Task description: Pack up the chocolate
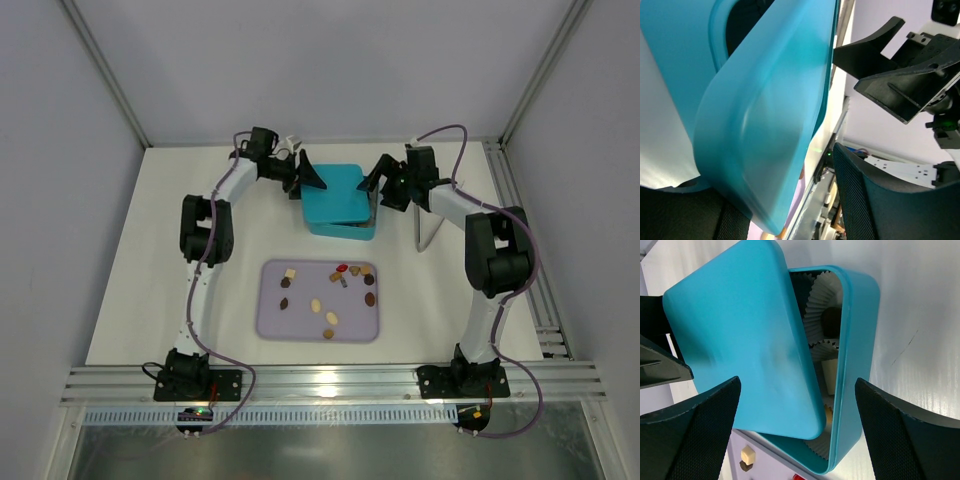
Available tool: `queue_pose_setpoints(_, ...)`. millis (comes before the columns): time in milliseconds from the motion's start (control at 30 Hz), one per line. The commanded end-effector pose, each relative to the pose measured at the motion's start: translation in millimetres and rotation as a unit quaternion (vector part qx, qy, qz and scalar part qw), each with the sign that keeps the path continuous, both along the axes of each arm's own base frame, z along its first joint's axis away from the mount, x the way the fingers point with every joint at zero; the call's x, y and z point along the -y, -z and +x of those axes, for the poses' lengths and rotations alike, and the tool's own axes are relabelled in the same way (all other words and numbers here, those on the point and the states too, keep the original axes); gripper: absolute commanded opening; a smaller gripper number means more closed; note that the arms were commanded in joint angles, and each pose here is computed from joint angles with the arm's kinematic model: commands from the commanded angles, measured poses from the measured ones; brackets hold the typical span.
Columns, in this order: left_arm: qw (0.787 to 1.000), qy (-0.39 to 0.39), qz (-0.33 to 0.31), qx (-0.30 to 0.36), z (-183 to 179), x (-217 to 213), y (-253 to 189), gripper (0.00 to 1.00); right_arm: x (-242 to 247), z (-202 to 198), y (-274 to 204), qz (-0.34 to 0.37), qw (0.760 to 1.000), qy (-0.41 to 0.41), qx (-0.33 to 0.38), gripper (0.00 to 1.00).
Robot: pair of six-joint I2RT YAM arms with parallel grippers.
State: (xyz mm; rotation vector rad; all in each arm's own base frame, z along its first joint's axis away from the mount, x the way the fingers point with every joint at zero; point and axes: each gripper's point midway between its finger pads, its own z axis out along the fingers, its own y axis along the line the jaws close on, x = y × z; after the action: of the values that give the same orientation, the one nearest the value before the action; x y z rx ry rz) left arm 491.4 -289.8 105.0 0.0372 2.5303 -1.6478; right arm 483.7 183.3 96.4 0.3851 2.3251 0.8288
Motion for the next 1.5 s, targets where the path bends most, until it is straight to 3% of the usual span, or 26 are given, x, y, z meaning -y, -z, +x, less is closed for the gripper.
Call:
queue_pose_setpoints(0, 0.998, 0.0, 0.066, 0.001, -6.2, -16.1, 13.6, 0.59, -5.6, 5.0, 0.1, -0.003, 1.0, -0.008, 0.019, 0.95)
queue_pose_setpoints(267, 0.993, -0.007, 0.121, 0.0, -7.8, -28.0, 28.3, 0.59, -10.3, 4.2, 2.5, -0.003, 1.0, -0.013, 0.017, 0.94)
queue_pose_setpoints(733, 0.996, -0.01, 0.083, 0.033, -7.2, -33.5, -16.1, 0.6, -17.1, 2.9, 4.0, -0.007, 1.0, -0.023, 0.017, 0.92)
queue_pose_setpoints(1467, 0.995, -0.031, 0.084, 0.046, -13.6, -56.6, -38.1, 0.63, -20.9, 2.0, 2.4, -0.007, 0.999, -0.027, 0.02, 0.91)
